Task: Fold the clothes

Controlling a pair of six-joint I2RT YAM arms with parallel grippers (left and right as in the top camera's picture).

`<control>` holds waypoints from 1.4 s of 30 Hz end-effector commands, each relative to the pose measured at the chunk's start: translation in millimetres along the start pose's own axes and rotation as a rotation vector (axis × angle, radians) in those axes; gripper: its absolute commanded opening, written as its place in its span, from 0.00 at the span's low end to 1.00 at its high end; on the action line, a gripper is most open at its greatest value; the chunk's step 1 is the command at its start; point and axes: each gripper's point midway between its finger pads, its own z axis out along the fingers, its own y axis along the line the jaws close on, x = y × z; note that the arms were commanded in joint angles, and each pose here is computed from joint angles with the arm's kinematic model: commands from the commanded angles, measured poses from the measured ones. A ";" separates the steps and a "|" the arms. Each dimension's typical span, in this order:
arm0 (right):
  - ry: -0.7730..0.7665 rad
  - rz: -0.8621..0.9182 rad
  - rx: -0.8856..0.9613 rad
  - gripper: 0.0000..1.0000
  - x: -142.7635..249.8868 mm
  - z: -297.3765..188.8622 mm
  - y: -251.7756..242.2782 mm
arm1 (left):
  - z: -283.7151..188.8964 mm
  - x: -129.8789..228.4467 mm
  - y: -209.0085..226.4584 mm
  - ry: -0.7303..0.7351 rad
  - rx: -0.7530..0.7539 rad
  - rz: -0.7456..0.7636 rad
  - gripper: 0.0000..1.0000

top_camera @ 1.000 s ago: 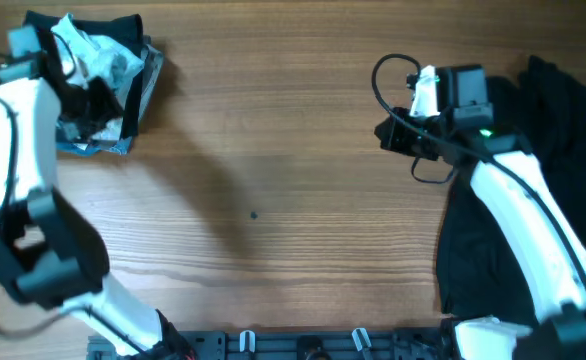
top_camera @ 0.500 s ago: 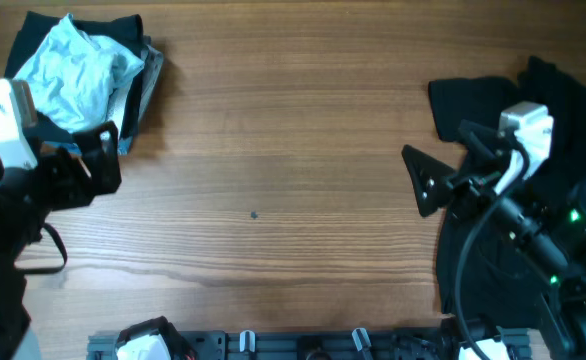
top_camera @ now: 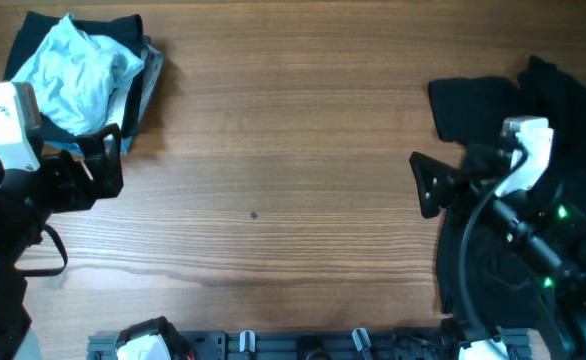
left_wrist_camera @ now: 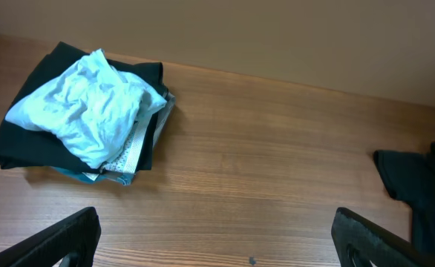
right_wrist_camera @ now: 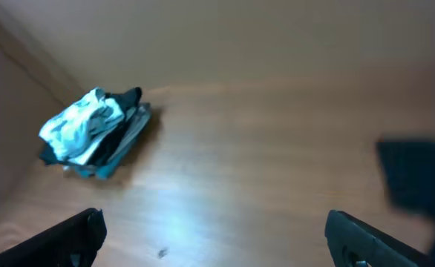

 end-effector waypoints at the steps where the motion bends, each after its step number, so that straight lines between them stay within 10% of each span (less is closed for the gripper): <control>1: -0.096 -0.247 0.084 1.00 4.9 -16.8 -12.3 | -0.3 0.2 -3.1 -0.001 0.018 0.023 1.00; 19: -0.337 -0.156 0.132 1.00 152.4 53.8 -82.8 | -0.3 0.2 -3.1 -0.001 0.018 0.023 1.00; 42: -0.426 -0.129 0.108 1.00 149.8 60.6 -84.3 | -0.6 0.7 -6.1 -0.001 0.026 0.031 1.00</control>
